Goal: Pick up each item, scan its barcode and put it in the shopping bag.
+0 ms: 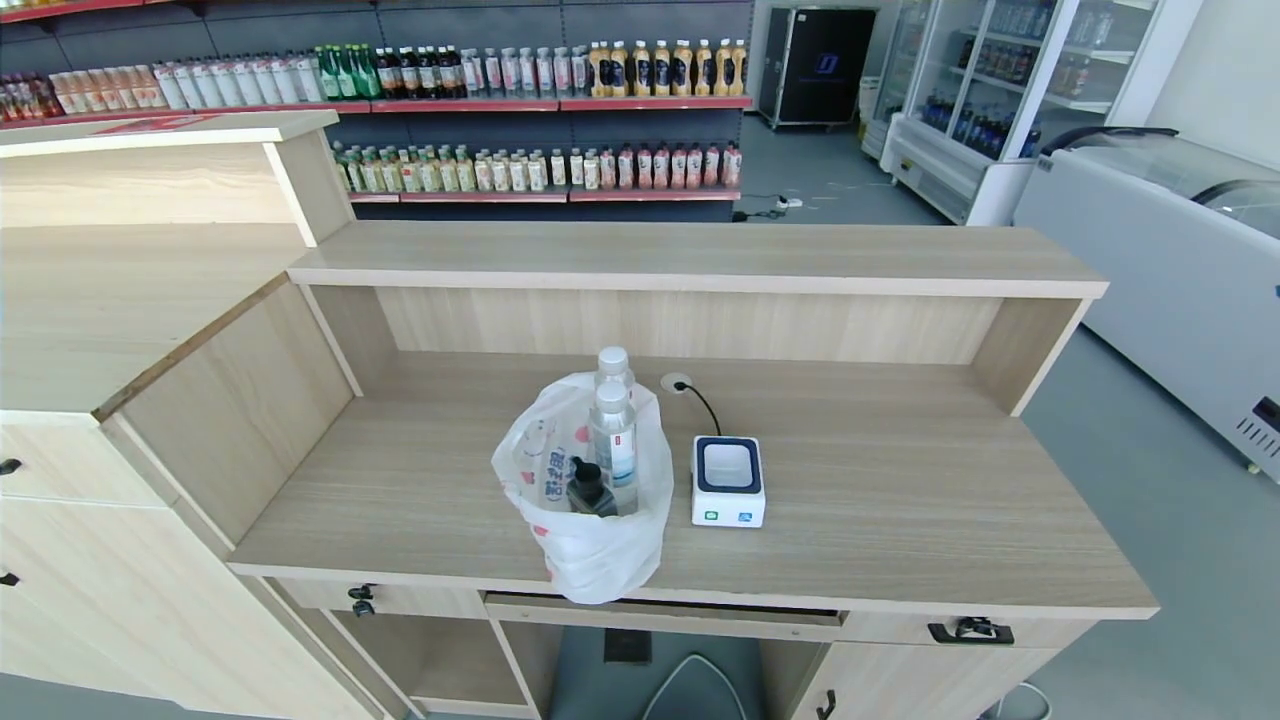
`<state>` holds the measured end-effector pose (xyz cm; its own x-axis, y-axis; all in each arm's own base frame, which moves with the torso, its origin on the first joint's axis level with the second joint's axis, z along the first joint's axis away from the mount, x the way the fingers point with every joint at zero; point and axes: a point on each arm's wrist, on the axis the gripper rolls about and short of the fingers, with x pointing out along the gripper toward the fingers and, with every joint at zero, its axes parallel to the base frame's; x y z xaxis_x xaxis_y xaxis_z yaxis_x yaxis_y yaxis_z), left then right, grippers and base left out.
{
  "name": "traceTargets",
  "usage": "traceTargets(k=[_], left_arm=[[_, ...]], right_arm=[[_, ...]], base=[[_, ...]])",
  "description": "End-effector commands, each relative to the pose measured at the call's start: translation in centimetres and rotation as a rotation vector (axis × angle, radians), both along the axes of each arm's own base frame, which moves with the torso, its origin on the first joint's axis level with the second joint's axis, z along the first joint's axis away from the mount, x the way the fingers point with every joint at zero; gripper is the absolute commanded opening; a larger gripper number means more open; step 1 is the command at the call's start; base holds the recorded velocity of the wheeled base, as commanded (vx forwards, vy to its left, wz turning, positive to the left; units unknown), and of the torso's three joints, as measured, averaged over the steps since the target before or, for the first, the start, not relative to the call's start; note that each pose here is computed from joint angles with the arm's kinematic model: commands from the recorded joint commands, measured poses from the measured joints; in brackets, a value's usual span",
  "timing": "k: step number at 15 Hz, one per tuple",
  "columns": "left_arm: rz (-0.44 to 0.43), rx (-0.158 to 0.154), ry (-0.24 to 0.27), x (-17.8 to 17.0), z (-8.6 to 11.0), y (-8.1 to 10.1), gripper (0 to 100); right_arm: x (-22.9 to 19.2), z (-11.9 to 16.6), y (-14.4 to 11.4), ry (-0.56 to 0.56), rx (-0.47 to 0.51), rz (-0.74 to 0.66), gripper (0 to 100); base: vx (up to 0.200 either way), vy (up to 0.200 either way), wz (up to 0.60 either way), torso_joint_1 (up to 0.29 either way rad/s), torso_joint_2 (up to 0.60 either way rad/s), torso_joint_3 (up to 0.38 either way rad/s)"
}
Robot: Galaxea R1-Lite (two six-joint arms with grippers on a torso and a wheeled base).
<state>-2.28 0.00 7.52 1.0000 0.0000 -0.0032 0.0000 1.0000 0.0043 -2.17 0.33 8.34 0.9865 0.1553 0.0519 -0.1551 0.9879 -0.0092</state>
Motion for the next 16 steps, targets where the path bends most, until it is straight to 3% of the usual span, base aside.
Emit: traceTargets(k=[1, 8, 16], left_arm=[[0.0, 0.0, 0.0, 0.0, 0.0, 0.0, 100], [0.0, 0.0, 0.0, 0.0, 0.0, 0.0, 100], [0.0, 0.0, 0.0, 0.0, 0.0, 0.0, 100]], right_arm=[[-0.16, -0.06, -0.04, -0.019, 0.002, -0.016, 100], [-0.16, -0.04, -0.03, -0.007, 0.091, -0.006, 100], [-0.16, -0.04, -0.04, -0.007, 0.096, -0.007, 100]], base=[[0.0, 0.0, 0.0, 0.0, 0.0, 0.0], [0.0, 0.0, 0.0, 0.0, 0.0, 0.0], [0.0, 0.0, 0.0, 0.0, 0.0, 0.0]])
